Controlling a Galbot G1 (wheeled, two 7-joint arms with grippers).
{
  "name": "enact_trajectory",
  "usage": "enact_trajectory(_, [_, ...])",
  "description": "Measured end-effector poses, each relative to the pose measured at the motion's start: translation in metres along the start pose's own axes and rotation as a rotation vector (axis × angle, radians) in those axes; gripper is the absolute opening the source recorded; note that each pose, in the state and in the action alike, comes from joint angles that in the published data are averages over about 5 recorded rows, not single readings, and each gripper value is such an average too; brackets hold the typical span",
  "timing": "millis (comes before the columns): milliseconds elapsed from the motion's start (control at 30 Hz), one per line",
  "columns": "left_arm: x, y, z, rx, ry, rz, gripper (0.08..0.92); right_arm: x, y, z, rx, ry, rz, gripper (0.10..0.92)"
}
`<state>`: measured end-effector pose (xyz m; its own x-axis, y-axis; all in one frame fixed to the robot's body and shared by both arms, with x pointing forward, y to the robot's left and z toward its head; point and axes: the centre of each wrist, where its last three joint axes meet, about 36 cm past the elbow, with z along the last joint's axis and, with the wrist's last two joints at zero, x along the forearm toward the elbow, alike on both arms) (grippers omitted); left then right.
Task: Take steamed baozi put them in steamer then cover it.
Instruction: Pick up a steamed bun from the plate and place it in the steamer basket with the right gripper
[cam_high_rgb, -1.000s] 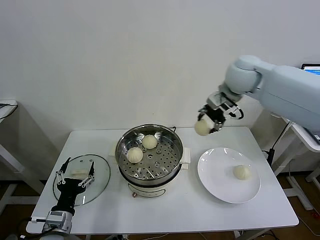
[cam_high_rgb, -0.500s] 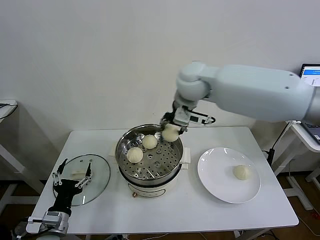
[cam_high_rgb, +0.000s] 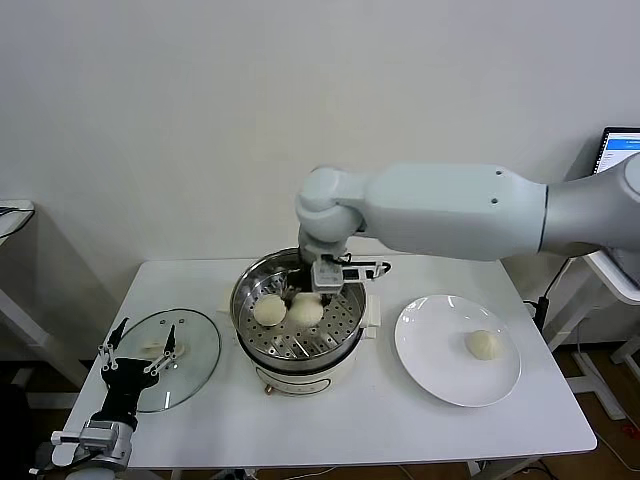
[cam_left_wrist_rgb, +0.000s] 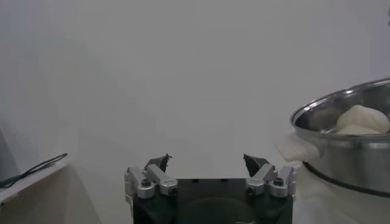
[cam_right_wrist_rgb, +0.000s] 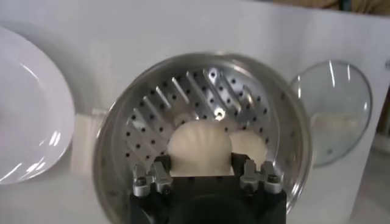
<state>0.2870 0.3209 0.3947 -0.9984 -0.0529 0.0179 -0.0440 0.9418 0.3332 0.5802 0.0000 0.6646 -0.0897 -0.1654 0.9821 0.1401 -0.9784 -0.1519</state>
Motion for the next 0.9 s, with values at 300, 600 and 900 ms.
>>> enact_trajectory(300, [0.002,0.004,0.002,-0.004,0.005,-0.007,0.823,-0.024,-0.014,-0.002,0.003,-0.049,-0.022,0.676])
enact_trajectory(600, [0.004,0.006,0.003,-0.005,0.01,-0.012,0.823,-0.043,-0.016,0.0,-0.028,-0.074,-0.046,0.676])
enact_trajectory(900, [0.005,0.006,0.001,-0.006,0.007,-0.013,0.823,-0.058,-0.02,0.003,-0.044,-0.084,-0.058,0.679])
